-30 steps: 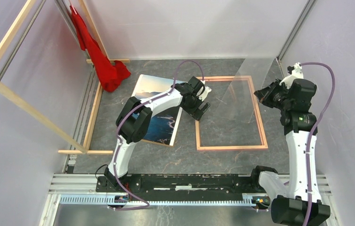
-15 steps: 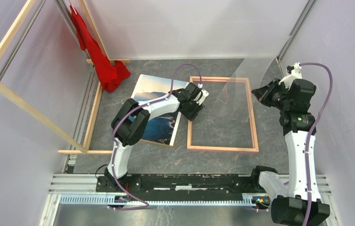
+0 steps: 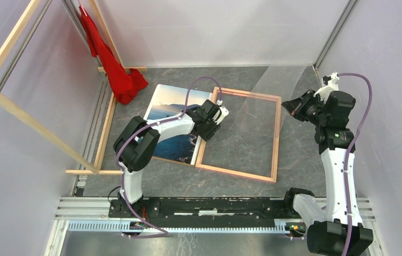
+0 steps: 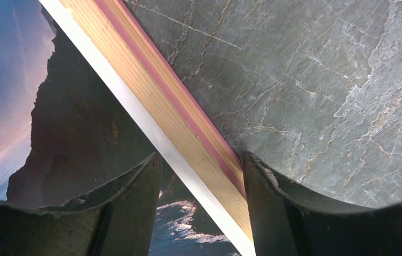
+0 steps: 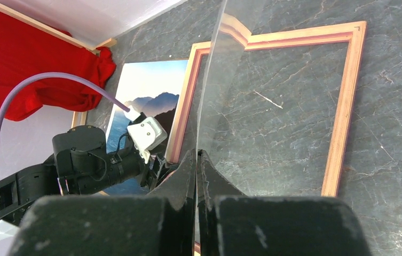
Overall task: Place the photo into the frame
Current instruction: Move the photo frame to the center of the board.
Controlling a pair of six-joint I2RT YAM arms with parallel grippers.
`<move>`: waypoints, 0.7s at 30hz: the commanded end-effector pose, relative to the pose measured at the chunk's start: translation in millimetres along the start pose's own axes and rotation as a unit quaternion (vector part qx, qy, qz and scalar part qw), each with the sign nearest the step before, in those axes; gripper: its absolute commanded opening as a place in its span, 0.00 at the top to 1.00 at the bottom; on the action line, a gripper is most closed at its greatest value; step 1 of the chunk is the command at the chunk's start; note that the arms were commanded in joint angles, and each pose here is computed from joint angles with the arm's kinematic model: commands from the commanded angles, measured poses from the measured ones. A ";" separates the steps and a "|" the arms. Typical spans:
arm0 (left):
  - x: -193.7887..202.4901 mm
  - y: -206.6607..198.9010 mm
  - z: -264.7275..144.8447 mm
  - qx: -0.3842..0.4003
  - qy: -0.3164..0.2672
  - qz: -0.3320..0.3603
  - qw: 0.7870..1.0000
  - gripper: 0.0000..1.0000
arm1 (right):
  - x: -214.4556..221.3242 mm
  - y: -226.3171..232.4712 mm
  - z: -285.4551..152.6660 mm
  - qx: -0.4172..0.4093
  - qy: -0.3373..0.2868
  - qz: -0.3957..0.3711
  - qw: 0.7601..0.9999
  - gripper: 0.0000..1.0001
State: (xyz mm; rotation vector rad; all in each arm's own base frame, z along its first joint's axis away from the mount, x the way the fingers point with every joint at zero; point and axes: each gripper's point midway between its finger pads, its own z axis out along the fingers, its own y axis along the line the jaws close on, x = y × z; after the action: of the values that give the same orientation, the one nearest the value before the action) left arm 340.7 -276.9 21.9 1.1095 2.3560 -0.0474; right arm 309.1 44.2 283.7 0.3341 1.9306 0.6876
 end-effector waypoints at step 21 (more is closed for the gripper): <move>1.3 147.6 -123.2 0.012 -0.061 -0.142 0.988 0.00 | 32.7 151.7 19.9 -0.251 0.054 0.012 0.966 1.00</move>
State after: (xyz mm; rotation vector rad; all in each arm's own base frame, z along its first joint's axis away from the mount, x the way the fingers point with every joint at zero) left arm 392.0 -188.5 152.0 0.7757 2.3574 -0.2858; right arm 310.9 140.7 300.6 0.1379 1.9210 0.9870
